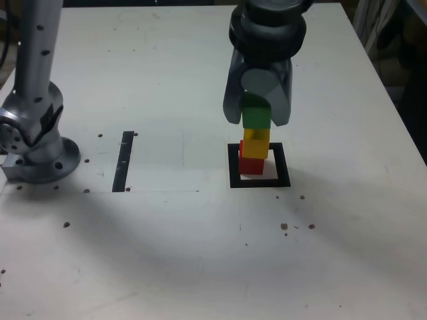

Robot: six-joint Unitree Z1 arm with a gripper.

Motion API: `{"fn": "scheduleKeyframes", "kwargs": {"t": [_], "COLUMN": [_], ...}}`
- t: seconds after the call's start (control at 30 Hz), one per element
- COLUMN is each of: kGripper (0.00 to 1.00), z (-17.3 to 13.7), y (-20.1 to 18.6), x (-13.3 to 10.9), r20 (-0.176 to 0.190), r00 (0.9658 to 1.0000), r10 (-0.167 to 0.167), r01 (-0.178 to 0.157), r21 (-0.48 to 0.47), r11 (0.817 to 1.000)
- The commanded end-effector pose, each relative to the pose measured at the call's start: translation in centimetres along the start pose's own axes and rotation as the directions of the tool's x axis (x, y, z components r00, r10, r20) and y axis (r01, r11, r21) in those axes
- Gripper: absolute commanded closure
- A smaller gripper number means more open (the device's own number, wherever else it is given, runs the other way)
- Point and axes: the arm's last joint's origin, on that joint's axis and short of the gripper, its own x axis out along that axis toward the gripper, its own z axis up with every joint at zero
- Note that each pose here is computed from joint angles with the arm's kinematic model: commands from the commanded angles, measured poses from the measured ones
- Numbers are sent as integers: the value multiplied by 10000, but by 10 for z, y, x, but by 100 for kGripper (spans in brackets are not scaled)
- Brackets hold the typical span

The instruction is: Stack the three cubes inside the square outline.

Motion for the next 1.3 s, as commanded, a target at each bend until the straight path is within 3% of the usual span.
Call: {"fn": "scheduleKeyframes", "kwargs": {"t": [0.0, 0.2, 0.57, 0.87, 1.27], "kGripper": [80, 78, 74, 49, 17], "z": [3, 3, 6, 9, 8], "y": [1, 8, 8, 9, 9], "x": [4, 14, 16, 24, 28], "r20": [-81, -342, -298, -516, -329], "r00": [10000, 9993, 9991, 9979, 9983], "r10": [-31, -135, -316, -392, -486], "r01": [31, 134, 315, 394, 485], "r21": [2, -35, -47, 18, -54], "r11": [10000, 9999, 9995, 9992, 9988]}}
